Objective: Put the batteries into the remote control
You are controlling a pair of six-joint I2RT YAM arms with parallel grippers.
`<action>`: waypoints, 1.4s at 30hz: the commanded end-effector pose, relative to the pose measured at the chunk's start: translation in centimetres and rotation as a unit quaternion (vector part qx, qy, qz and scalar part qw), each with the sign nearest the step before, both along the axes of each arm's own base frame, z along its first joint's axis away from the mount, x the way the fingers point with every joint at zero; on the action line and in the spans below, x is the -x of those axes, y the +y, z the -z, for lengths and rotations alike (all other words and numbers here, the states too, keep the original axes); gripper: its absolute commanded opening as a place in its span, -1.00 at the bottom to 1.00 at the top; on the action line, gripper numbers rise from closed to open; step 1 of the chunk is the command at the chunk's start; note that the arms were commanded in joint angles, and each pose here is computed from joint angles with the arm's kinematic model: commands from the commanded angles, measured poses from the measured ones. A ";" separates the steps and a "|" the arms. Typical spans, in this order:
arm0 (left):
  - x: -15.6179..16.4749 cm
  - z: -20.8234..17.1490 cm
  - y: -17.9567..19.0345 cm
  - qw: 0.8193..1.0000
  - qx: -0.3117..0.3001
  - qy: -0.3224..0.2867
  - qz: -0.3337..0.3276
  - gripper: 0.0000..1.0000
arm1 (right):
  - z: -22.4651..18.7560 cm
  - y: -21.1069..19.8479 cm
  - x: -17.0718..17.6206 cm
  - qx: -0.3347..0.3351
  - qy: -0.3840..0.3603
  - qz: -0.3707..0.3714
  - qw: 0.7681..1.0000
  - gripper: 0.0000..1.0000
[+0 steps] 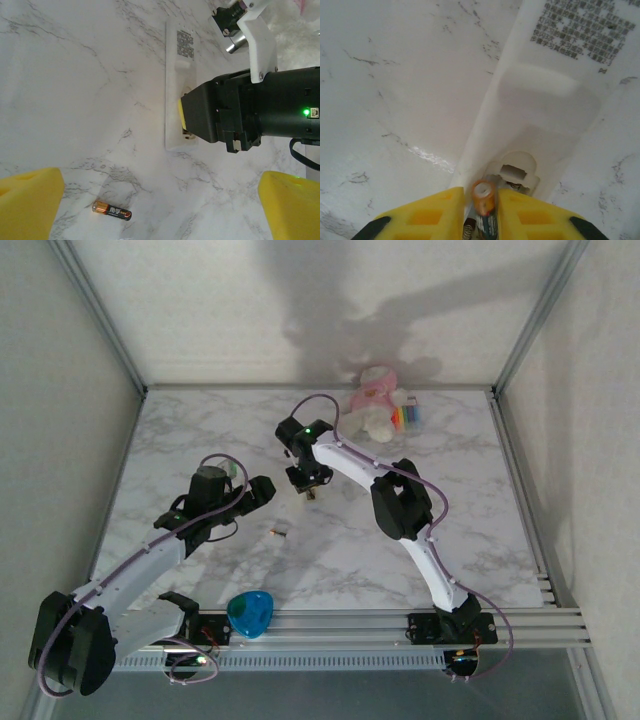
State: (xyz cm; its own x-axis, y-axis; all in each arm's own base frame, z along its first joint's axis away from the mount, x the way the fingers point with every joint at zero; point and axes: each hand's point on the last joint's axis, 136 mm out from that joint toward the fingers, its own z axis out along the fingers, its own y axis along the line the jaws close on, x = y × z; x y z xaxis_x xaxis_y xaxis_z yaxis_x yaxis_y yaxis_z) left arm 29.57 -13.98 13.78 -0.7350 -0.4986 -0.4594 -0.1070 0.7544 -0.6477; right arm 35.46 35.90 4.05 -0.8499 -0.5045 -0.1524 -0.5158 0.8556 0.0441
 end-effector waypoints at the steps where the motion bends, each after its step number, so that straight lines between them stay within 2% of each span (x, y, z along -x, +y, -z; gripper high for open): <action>1: 0.0 -0.3 0.1 1.000 -0.003 -0.010 -0.005 0.99 | 0.3 0.0 0.3 0.008 0.005 0.001 1.000 -0.59; 4: 0.0 -0.4 0.0 1.000 -0.002 -0.010 -0.005 0.99 | -0.1 0.0 0.3 0.003 0.002 0.006 1.000 -0.68; 10: 0.0 -0.3 0.1 1.000 -0.002 -0.010 -0.004 0.99 | -1.3 -0.2 0.3 -0.005 -0.007 0.029 1.000 -0.69; 24: 0.2 0.0 -0.2 1.000 -0.001 -0.007 0.005 0.99 | -3.5 -1.0 -1.7 -0.043 -0.062 0.156 0.985 -0.69; 32: 0.2 0.3 -0.5 1.000 0.000 -0.002 0.013 0.99 | -2.3 -0.7 -2.3 -0.069 -0.066 0.212 0.973 -0.70; 42: 0.3 0.6 -0.4 1.000 -0.003 0.002 0.015 0.99 | -1.1 -0.8 -1.4 -0.070 -0.061 0.216 0.972 -0.70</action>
